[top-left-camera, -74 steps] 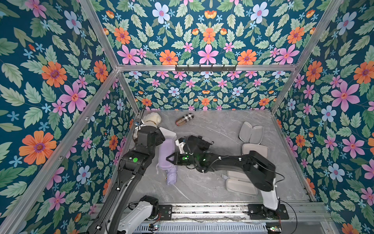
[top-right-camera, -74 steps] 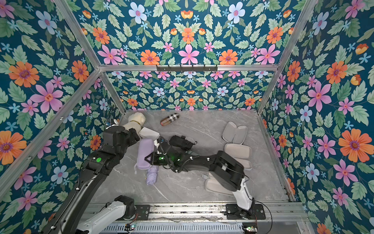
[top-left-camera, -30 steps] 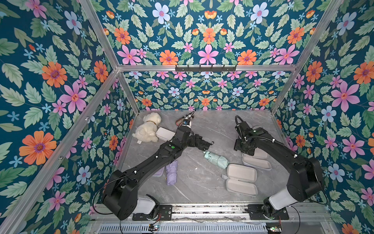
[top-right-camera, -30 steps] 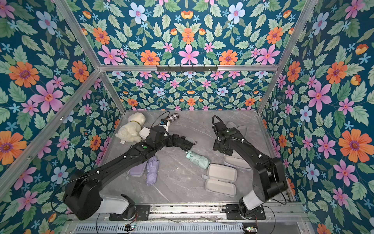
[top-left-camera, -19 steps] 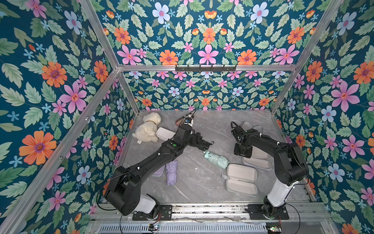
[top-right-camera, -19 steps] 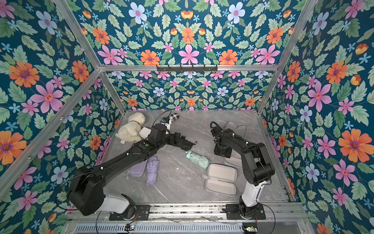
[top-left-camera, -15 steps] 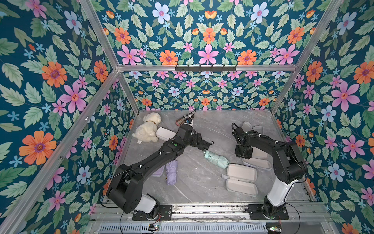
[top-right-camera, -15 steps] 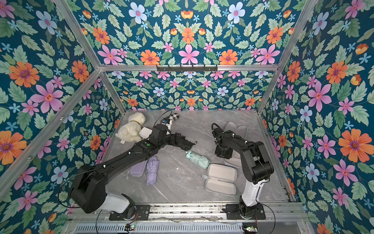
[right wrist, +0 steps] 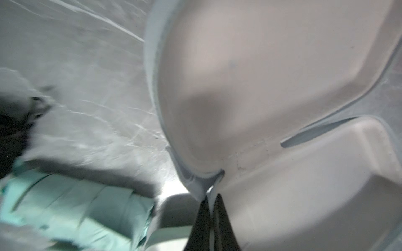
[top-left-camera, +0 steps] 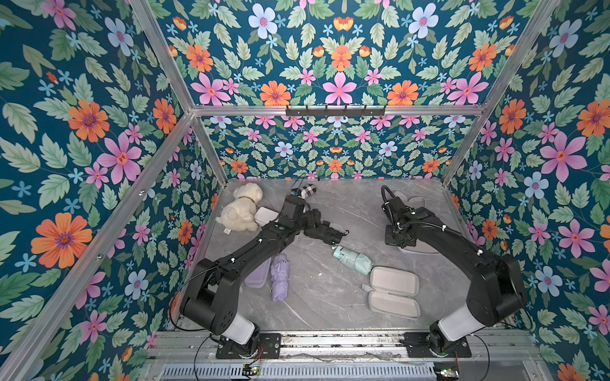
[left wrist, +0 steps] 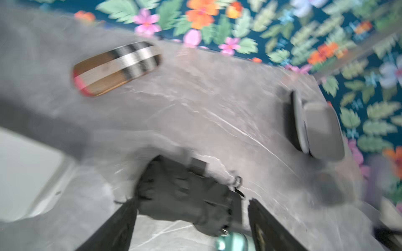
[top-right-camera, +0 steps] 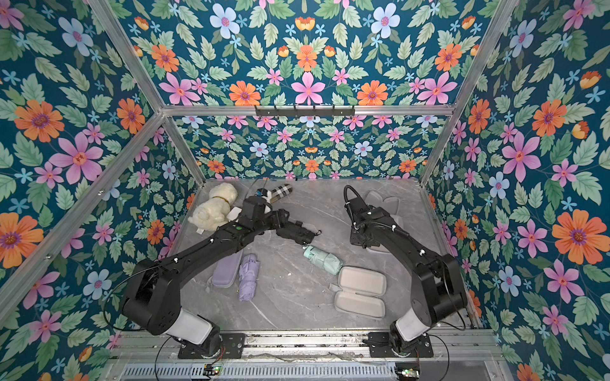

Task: Put umbrellas into zippered umbrella sleeves
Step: Pick up the umbrella sleeve at the center of the board, then place the umbrella sleeve at the center of the board.

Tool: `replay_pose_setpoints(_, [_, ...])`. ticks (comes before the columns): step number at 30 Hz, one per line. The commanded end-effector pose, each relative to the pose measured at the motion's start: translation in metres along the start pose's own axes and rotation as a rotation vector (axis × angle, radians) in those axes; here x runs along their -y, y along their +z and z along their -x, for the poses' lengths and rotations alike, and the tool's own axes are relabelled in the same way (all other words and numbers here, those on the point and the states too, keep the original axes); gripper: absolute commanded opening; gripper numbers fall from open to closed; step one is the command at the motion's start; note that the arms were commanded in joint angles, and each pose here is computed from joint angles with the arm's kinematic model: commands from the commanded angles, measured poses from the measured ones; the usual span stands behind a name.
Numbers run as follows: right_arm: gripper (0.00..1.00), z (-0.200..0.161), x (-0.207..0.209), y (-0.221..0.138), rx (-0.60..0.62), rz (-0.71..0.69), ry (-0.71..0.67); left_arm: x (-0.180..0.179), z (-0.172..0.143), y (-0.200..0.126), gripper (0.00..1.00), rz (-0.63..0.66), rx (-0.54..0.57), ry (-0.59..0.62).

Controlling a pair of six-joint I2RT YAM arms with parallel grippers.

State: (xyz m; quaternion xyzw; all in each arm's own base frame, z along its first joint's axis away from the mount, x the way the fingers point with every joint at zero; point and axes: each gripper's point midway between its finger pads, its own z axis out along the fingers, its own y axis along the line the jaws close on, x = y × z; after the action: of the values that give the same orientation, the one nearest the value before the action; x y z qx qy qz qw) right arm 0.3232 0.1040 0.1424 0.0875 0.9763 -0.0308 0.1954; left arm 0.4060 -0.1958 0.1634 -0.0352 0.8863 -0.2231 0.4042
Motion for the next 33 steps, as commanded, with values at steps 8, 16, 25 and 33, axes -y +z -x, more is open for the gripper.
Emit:
replay_pose_setpoints(8, [0.00, -0.072, -0.174, -0.084, 0.099, 0.411, -0.620, -0.063, 0.016, -0.041, 0.79, -0.065, -0.016, -0.269])
replay_pose_setpoints(16, [0.00, -0.192, -0.244, -0.060, 0.219, 0.702, -1.218, -0.120, -0.042, -0.074, 0.79, 0.123, -0.190, -0.278])
replay_pose_setpoints(25, [0.44, -0.218, -0.227, -0.048, 0.181, 0.751, -1.245, -0.137, -0.113, -0.073, 0.77, 0.237, -0.383, -0.244])
replay_pose_setpoints(33, [0.58, -0.145, -0.218, -0.072, 0.108, 0.743, -0.784, -0.120, -0.133, -0.104, 0.83, 0.292, -0.442, -0.186])
